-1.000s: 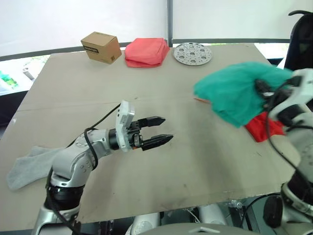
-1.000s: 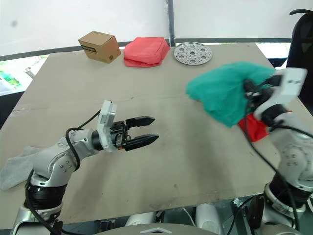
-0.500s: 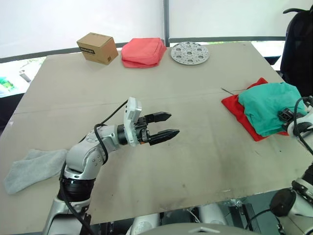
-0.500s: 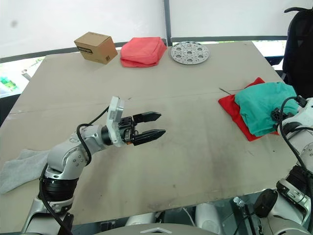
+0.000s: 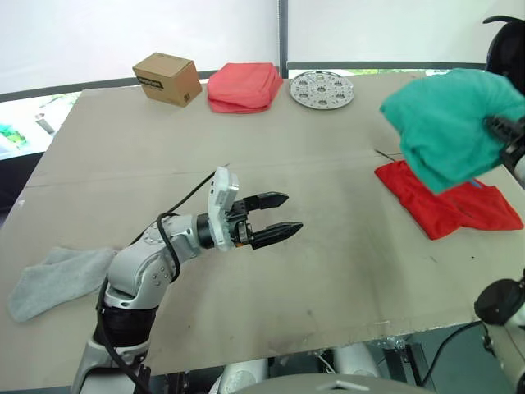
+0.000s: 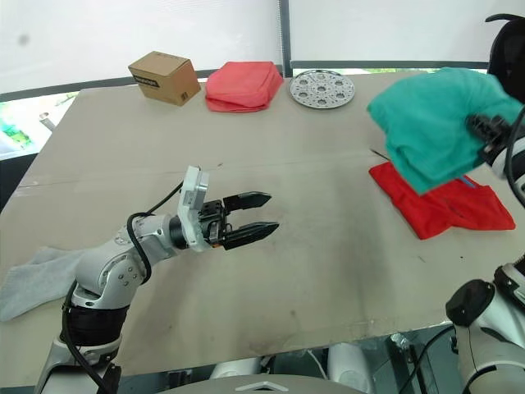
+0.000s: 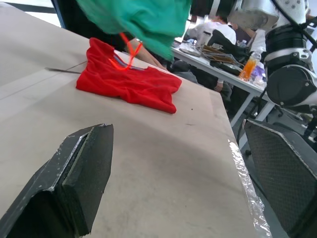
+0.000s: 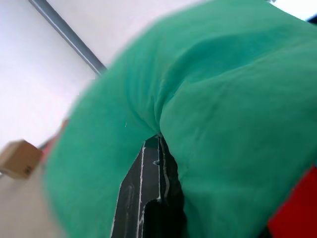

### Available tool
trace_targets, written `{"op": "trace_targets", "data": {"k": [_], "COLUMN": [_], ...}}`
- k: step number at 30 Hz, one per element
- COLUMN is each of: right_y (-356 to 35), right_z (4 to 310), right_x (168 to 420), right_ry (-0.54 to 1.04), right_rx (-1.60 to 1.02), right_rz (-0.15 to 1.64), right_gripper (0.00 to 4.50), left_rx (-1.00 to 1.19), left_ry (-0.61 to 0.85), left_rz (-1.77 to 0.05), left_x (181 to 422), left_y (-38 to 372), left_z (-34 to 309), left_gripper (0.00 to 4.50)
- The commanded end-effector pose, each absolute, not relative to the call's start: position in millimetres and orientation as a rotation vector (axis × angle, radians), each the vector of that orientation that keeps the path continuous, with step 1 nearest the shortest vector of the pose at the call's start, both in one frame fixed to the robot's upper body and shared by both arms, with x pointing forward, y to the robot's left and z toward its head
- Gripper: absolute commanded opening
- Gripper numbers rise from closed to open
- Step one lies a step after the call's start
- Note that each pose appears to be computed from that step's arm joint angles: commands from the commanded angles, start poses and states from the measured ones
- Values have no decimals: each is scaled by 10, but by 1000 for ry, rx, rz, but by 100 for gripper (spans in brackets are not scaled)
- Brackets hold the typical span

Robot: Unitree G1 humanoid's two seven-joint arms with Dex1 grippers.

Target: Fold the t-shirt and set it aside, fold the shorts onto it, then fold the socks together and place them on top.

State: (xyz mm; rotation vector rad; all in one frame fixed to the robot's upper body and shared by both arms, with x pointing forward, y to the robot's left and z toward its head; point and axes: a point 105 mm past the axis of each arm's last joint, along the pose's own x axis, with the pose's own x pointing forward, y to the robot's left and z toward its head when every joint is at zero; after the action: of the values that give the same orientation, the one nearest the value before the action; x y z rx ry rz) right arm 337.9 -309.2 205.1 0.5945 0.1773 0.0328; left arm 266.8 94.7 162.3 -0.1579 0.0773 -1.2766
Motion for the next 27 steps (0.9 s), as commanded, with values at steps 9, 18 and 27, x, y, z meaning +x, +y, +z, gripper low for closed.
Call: {"op": "trace_targets", "data": {"k": [9, 18, 27], "right_y": [-3524, -3043, -3191], "right_z": [1562, 2544, 2382], "right_x": [3419, 3333, 3278], "right_ry": [306, -126, -99], "right_rx": [564, 509, 519], "right_rz": [-195, 171, 8], "right_gripper": [8, 8, 8], "left_rx": [-125, -129, -134], "left_ry": [20, 12, 9], "left_rz": [-1295, -1301, -1309], "left_x": [2638, 2637, 2639], "left_y": [923, 913, 907], "left_z": [1776, 1795, 1798], "left_gripper": [450, 450, 450]}}
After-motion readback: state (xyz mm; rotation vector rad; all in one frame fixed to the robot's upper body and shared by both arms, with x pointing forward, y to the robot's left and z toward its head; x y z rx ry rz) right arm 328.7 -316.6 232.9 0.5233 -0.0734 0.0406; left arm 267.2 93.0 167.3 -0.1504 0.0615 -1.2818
